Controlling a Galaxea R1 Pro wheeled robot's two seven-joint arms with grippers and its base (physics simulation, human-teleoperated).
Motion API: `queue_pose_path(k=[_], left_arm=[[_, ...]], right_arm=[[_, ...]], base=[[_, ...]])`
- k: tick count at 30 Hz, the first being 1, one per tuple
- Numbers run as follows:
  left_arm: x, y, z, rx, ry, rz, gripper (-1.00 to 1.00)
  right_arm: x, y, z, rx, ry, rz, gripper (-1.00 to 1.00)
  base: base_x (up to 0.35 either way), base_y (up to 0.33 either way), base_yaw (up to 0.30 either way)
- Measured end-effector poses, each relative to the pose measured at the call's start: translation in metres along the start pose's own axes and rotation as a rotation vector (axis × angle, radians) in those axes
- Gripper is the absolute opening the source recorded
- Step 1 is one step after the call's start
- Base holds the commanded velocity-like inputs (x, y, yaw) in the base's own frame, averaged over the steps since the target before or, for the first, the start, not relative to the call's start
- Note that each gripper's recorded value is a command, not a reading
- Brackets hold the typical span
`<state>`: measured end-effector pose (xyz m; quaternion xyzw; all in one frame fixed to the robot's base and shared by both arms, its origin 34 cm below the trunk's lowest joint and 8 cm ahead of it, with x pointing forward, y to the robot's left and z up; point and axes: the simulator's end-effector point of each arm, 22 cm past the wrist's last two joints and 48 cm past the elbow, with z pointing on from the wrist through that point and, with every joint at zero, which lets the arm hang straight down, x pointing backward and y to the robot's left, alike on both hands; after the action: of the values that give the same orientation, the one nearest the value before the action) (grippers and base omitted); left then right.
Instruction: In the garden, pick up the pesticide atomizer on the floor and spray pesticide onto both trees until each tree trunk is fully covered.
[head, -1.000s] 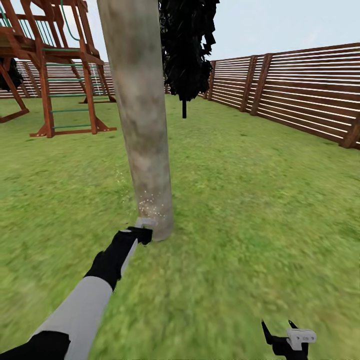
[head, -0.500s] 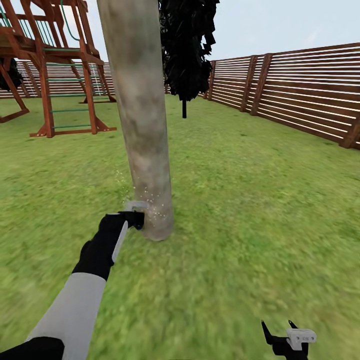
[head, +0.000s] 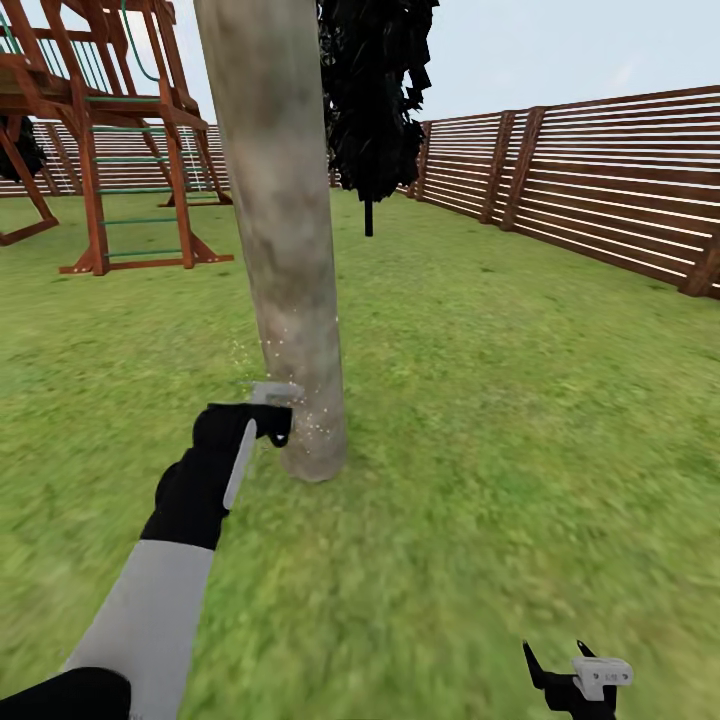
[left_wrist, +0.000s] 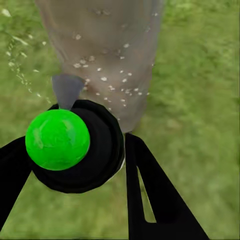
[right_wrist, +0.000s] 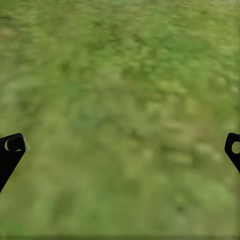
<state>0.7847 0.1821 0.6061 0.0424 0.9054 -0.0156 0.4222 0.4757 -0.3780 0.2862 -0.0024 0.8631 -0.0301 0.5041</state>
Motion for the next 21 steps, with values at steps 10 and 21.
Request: queue_pose_path(k=[10,21], left_arm=[[-0.017,-0.041,-0.017,0.095,-0.030,0.034,-1.00],[-0.014,-0.003,-0.018,0.045,-0.030,0.015,-1.00]], right_arm=[[0.000,0.000,0.000,0.000,0.000,0.000,1.00],[0.000,0.000,0.000,-0.001,0.000,-0.001,1.00]], base=[[0.000,0.000,0.000],[0.000,0.000,0.000]])
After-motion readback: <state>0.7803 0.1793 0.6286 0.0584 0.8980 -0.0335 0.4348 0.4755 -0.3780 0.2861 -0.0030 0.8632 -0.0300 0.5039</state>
